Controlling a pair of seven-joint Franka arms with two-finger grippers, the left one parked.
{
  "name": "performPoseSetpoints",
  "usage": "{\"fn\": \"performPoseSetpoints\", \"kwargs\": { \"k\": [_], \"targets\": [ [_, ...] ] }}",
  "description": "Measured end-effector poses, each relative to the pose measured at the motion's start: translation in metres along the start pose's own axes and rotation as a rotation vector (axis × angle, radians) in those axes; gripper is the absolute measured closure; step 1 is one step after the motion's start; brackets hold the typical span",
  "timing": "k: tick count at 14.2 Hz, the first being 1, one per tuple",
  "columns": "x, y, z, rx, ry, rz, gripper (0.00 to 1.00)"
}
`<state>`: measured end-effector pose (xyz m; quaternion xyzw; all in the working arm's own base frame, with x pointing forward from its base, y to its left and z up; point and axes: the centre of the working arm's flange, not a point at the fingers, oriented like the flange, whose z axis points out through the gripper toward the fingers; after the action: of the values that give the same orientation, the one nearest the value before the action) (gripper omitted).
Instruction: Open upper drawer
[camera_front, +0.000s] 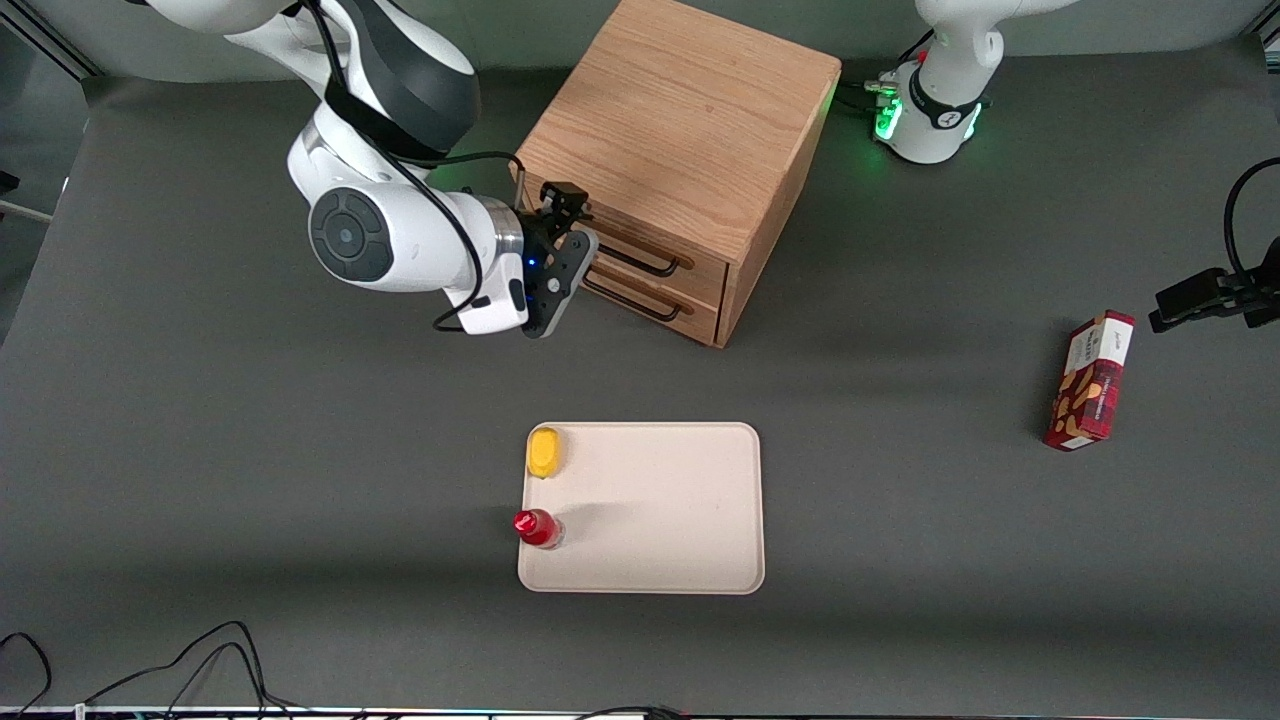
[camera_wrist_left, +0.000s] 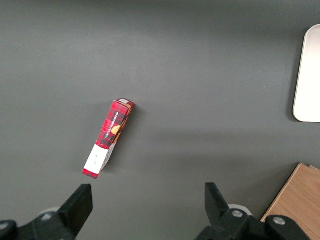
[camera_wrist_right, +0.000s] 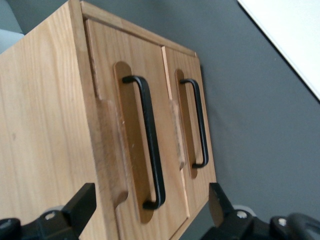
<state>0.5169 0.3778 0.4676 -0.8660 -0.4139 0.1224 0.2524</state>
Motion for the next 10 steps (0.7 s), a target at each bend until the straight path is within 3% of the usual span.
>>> {"fn": "performPoseSetpoints", "kwargs": {
  "k": [10],
  "targets": [
    [0.009, 0.015, 0.055, -0.050, 0.029, -0.014, 0.00]
  ]
}}
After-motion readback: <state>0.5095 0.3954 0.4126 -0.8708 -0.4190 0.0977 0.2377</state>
